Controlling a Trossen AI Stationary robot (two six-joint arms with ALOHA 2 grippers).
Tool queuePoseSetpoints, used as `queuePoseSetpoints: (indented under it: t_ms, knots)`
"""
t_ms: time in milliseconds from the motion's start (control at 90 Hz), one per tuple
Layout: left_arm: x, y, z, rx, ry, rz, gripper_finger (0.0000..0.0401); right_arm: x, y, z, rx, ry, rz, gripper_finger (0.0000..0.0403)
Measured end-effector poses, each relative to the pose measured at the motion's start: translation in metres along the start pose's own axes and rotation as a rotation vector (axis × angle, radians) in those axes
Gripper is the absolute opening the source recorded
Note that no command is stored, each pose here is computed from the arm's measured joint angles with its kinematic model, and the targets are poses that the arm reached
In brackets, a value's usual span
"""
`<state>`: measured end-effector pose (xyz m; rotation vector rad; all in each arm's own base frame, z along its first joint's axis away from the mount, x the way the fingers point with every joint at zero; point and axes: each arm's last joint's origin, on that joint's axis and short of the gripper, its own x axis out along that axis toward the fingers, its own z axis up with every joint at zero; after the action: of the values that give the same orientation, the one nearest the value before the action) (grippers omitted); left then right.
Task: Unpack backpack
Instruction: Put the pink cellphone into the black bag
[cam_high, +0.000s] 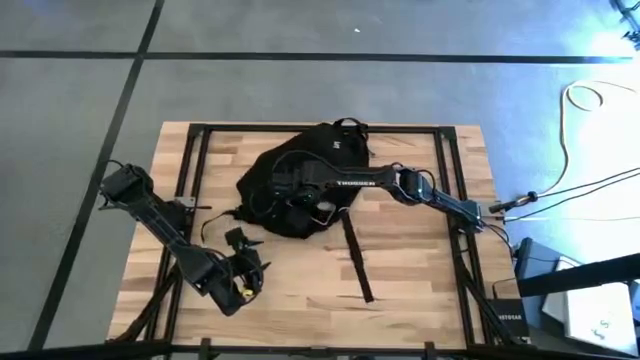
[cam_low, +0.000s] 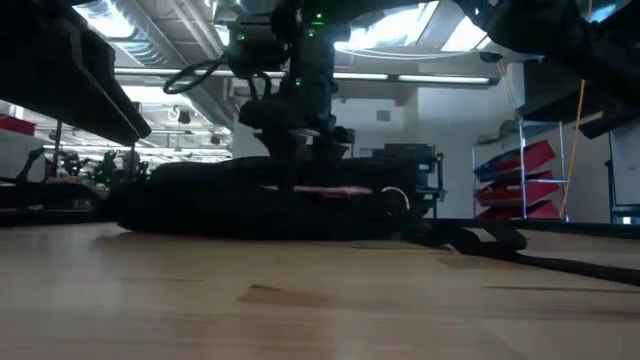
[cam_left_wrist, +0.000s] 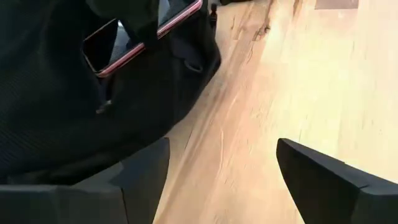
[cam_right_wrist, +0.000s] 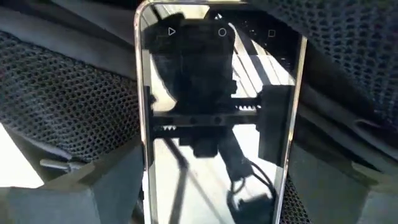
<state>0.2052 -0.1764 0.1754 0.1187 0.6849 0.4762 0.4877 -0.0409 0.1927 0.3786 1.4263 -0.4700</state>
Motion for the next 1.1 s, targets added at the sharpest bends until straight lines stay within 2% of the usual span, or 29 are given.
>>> queuePoseSetpoints:
  t_ms: [200, 389, 489, 578, 667, 856, 1100]
  knots:
    - [0.000, 0.000, 0.000, 0.002, 0.000, 0.000, 0.0280, 0.000, -0.004, 0.005, 0.039, -0.050, -0.033, 0.0340]
    - [-0.001, 0.000, 0.000, 0.003, 0.000, -0.002, 0.0280, 0.000, -0.003, 0.016, 0.004, -0.158, -0.020, 0.0340]
    - [-0.001, 0.000, 0.000, 0.003, 0.002, -0.003, 0.0280, -0.001, 0.003, 0.017, -0.001, -0.224, -0.060, 0.0340]
    - [-0.001, 0.000, 0.000, 0.004, 0.002, -0.004, 0.0280, -0.003, 0.008, 0.015, -0.004, -0.266, -0.141, 0.0340]
    - [-0.001, 0.000, 0.000, 0.002, 0.002, -0.003, 0.0280, -0.003, 0.010, 0.014, 0.032, -0.303, -0.199, 0.0340]
    - [-0.001, 0.000, 0.000, 0.001, 0.002, -0.004, 0.0280, -0.004, 0.012, 0.017, 0.101, -0.354, -0.200, 0.0340]
    - [-0.001, -0.001, 0.000, -0.010, -0.002, -0.010, 0.0280, -0.007, 0.014, 0.027, 0.180, -0.506, -0.236, 0.0340]
